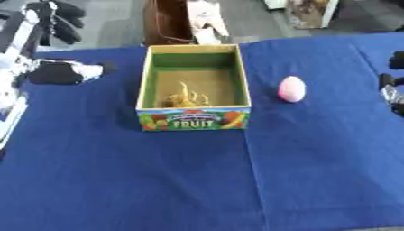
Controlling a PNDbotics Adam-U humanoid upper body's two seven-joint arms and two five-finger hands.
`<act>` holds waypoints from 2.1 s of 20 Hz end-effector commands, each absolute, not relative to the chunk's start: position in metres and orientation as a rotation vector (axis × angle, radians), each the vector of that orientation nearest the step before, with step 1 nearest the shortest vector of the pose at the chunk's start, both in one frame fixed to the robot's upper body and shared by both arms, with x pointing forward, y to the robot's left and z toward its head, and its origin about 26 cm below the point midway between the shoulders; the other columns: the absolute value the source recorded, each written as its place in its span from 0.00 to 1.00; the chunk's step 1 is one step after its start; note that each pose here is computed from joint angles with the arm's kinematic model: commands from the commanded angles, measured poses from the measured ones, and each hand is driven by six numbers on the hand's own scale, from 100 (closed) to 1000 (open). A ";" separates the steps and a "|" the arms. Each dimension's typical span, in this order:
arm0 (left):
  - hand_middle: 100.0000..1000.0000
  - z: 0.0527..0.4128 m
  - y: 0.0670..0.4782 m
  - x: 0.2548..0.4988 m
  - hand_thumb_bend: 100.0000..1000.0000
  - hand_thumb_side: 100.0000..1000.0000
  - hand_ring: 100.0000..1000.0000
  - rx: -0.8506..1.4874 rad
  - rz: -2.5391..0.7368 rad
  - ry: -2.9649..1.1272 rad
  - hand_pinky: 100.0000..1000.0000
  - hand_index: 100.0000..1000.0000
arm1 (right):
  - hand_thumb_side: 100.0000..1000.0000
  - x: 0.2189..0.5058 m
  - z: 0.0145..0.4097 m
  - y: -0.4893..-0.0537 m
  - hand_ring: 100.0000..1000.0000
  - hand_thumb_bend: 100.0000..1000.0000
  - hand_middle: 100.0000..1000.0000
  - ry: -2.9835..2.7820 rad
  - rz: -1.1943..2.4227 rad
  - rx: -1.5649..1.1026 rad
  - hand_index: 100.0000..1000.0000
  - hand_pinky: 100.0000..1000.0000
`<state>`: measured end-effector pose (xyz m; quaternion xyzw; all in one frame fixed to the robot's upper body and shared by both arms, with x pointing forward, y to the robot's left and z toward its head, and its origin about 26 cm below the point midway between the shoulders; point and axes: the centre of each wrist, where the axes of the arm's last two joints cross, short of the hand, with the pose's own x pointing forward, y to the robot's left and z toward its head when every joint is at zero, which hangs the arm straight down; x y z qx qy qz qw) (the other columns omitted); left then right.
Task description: Pick up objects on the table and place them in the box.
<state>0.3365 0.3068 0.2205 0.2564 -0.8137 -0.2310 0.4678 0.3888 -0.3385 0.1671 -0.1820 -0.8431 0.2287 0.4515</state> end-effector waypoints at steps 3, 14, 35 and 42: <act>0.50 0.223 0.307 0.330 0.78 0.00 0.47 0.602 -0.493 -2.047 0.52 0.68 | 0.00 0.404 0.198 -0.355 0.76 0.17 0.70 -2.062 0.766 -0.564 0.77 0.57; 0.50 0.203 0.303 0.327 0.78 0.00 0.47 0.549 -0.461 -2.012 0.52 0.68 | 0.10 0.446 0.189 -0.353 0.76 0.49 0.70 -1.900 1.002 -0.635 0.78 0.57; 0.50 0.198 0.293 0.328 0.78 0.00 0.47 0.487 -0.475 -2.010 0.52 0.68 | 0.10 0.483 0.131 -0.302 0.75 0.50 0.68 -1.771 0.982 -0.641 0.78 0.56; 0.50 0.198 0.291 0.328 0.78 0.00 0.47 0.476 -0.478 -2.014 0.52 0.68 | 0.11 0.486 0.119 -0.296 0.74 0.49 0.67 -1.740 0.932 -0.667 0.78 0.55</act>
